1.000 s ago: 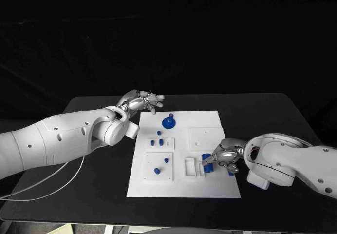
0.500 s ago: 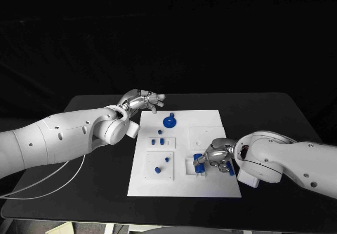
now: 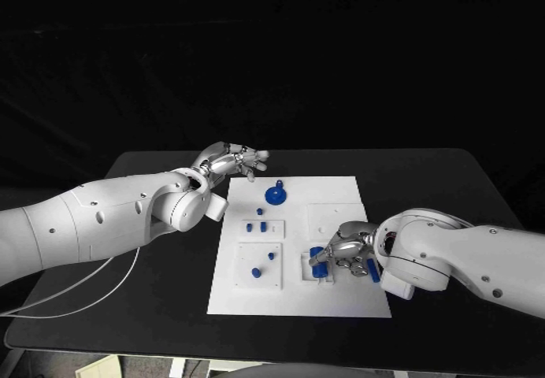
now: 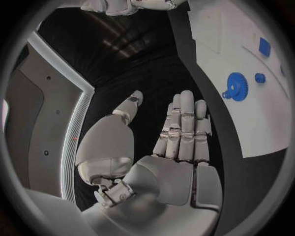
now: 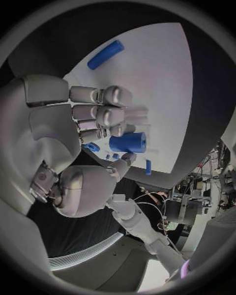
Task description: Assemble the parts on the task board
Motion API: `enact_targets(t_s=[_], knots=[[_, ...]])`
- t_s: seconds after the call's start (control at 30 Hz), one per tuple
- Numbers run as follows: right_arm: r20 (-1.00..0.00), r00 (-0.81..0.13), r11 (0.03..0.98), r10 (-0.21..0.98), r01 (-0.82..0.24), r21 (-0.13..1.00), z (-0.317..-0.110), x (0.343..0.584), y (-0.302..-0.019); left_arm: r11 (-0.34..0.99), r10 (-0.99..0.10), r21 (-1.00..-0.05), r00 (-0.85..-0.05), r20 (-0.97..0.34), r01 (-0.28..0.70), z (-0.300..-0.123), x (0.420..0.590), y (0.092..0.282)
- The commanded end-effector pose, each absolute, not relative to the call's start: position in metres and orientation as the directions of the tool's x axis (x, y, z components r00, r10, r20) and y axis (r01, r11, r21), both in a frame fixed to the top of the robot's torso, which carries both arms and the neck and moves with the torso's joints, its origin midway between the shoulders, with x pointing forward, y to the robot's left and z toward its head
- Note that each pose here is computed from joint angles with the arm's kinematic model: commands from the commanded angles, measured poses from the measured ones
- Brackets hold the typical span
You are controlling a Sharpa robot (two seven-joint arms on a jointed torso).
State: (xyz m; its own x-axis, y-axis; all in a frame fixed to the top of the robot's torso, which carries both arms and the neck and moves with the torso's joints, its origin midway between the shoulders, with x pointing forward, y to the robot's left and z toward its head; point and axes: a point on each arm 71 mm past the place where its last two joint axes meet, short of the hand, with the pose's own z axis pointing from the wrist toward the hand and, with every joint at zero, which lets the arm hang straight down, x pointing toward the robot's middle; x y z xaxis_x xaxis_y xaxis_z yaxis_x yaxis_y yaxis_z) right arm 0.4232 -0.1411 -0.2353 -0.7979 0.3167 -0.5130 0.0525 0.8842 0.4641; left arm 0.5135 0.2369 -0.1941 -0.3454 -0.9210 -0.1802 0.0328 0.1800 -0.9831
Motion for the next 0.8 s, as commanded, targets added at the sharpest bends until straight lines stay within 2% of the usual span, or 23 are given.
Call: enact_targets(t_s=[0.03,0.8], knots=[[-0.509,-0.811,0.891,0.289,0.034,0.452,-0.2363,0.4219,-0.1401,0.167,-0.917,-0.985,-0.361,-0.167,0.033,-0.1937,0.5127,0.2348],[-0.505,-0.818,0.896,0.276,0.029,0.442,-0.2415,0.4206,-0.1381,0.168,-0.917,-0.985,-0.361,-0.168,0.032,-0.1937,0.5124,0.2358]])
